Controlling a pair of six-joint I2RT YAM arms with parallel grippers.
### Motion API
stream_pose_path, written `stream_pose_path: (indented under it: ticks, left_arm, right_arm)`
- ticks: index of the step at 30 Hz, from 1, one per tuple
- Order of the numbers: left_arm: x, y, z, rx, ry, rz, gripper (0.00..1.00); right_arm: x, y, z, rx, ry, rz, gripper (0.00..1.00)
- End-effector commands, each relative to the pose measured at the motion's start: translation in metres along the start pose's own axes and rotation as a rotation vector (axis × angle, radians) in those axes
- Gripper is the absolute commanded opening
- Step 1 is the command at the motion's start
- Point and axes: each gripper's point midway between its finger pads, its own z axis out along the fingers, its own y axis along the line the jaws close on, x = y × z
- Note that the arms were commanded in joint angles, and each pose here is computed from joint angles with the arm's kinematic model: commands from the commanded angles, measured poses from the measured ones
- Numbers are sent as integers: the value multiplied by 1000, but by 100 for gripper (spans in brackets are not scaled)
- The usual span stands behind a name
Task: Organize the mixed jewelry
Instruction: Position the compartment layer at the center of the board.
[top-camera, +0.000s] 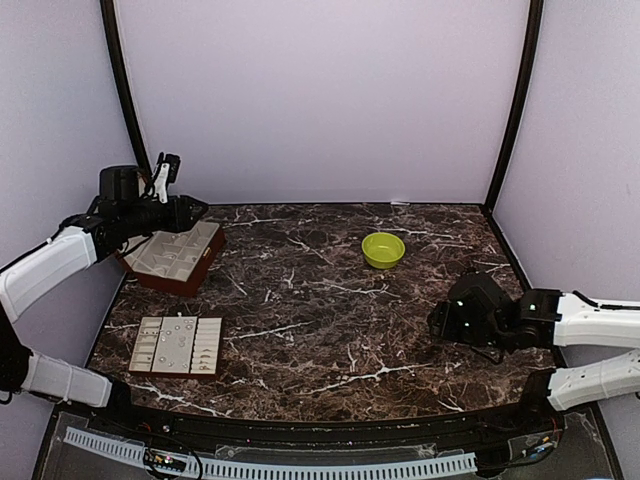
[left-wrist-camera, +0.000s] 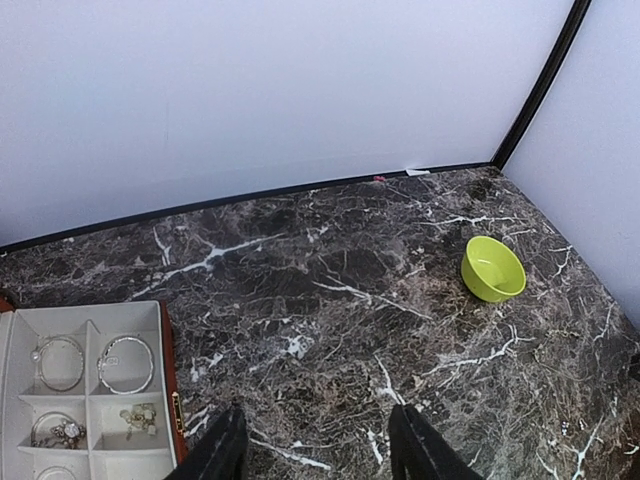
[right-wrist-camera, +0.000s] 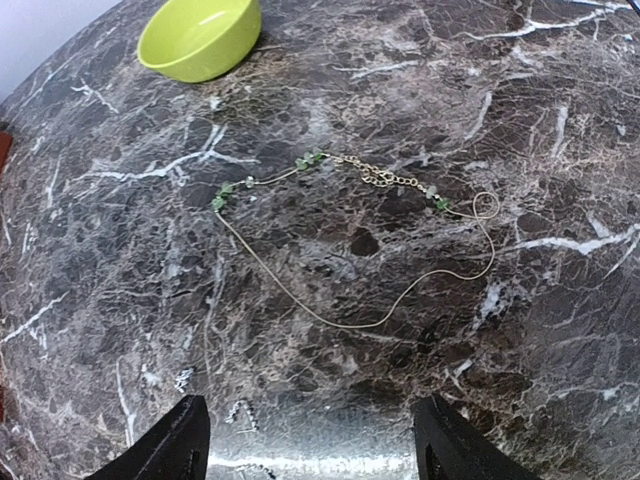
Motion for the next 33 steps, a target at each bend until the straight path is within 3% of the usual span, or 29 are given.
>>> stream_pose_path:
  ticks: [1, 6, 12, 25, 33]
  left_arm:
    - [7, -5, -13, -2, 2, 18, 50]
    - [26, -13, -20, 0, 41, -11, 50]
    - [95, -18, -24, -17, 210, -99, 50]
    - [217, -64, -53, 29, 447, -340, 47]
    - [248, -70, -52, 39, 509, -376, 47]
  right_arm:
    - [-4, 5, 8, -6, 39, -25, 71]
    - [2, 6, 23, -1, 85, -30, 68]
    - [7, 13, 34, -8, 104, -42, 65]
    - [7, 20, 36, -71, 83, -41, 64]
    - [18, 11, 35, -98, 87, 1, 64]
